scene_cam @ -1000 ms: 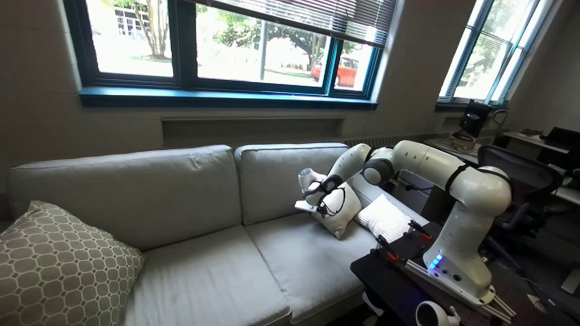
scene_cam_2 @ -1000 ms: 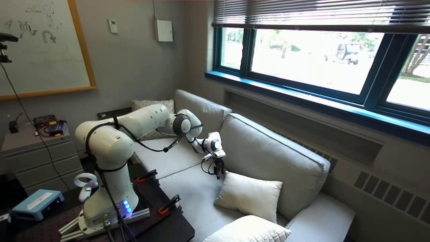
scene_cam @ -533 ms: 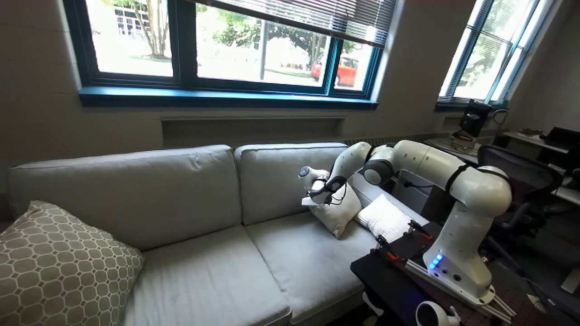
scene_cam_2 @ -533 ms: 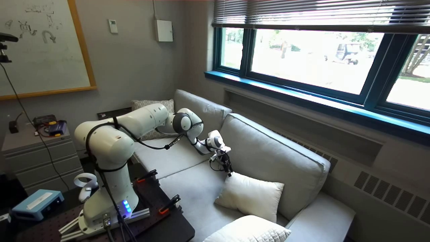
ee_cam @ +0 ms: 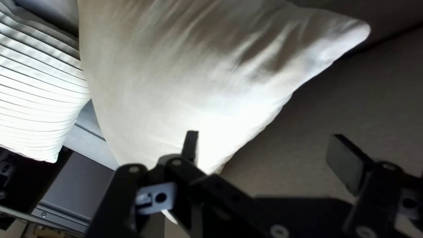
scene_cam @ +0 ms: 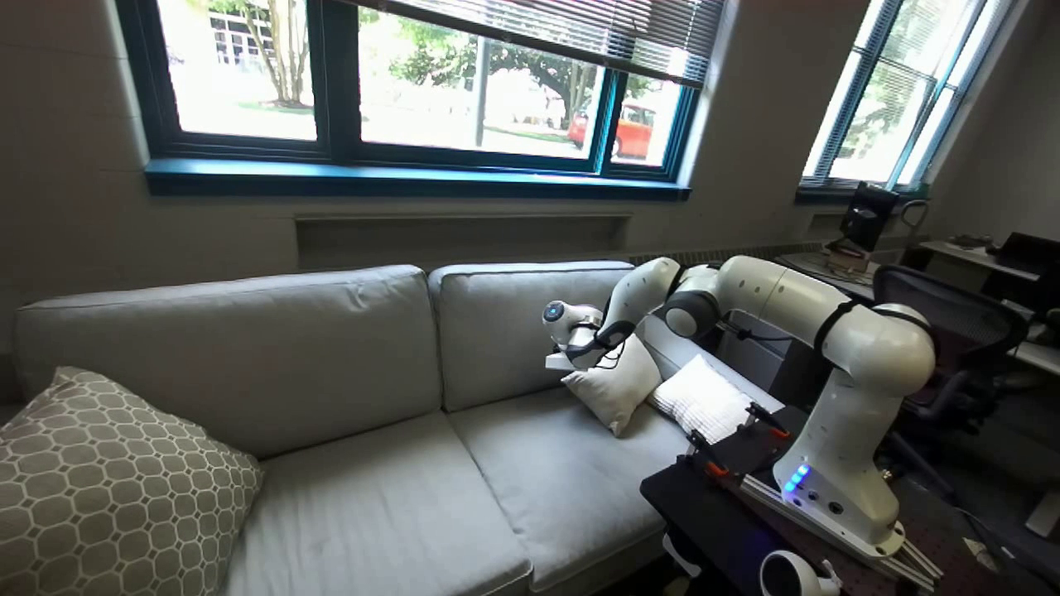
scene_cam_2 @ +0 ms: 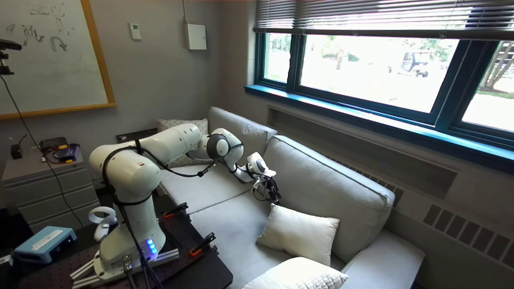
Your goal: Put the pillows upright against the arm rest
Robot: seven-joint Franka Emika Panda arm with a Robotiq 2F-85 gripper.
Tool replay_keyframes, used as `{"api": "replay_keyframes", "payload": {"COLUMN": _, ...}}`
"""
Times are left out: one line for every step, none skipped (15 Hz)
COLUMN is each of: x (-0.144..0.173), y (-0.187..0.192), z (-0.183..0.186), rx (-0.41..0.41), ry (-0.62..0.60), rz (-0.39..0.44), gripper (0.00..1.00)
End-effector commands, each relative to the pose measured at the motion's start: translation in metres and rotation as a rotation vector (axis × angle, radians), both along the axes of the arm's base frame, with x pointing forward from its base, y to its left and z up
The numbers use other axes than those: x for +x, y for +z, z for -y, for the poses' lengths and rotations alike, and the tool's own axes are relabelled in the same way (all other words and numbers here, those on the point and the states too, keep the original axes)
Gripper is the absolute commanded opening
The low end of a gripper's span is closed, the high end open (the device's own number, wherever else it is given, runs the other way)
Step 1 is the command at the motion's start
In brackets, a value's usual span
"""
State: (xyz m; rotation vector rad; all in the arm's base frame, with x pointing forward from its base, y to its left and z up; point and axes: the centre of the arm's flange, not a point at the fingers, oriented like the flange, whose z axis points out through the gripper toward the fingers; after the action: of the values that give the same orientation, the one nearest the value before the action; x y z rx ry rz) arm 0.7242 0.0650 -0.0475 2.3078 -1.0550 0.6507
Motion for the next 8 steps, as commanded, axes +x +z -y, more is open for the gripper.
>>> {"api": "replay_keyframes", "payload": {"x": 0.039, "y": -0.038, "z": 0.011, "rx": 0.038, "ry": -0.024, "rz": 0.014, "gripper": 1.00}}
{"api": "replay_keyframes", "payload": {"x": 0.040, "y": -0.043, "z": 0.019, "rx": 0.058, "ry": -0.049, "rz": 0.006, "gripper": 1.00}}
{"api": "replay_keyframes", "payload": {"x": 0.041, "y": -0.048, "z": 0.028, "rx": 0.077, "ry": -0.078, "rz": 0.002, "gripper": 1.00}}
{"api": "replay_keyframes", "payload": {"x": 0.039, "y": -0.052, "z": 0.036, "rx": 0.104, "ry": -0.106, "rz": -0.008, "gripper": 1.00}}
{"api": "replay_keyframes", "payload": {"x": 0.038, "y": -0.056, "z": 0.044, "rx": 0.127, "ry": -0.131, "rz": -0.015, "gripper": 1.00}}
{"api": "replay_keyframes", "payload": {"x": 0.034, "y": -0.061, "z": 0.052, "rx": 0.149, "ry": -0.156, "rz": -0.023, "gripper": 1.00}}
{"api": "replay_keyframes", "payload": {"x": 0.031, "y": -0.066, "z": 0.060, "rx": 0.175, "ry": -0.182, "rz": -0.034, "gripper": 1.00}}
{"api": "replay_keyframes", "payload": {"x": 0.028, "y": -0.071, "z": 0.068, "rx": 0.209, "ry": -0.219, "rz": -0.039, "gripper": 1.00}}
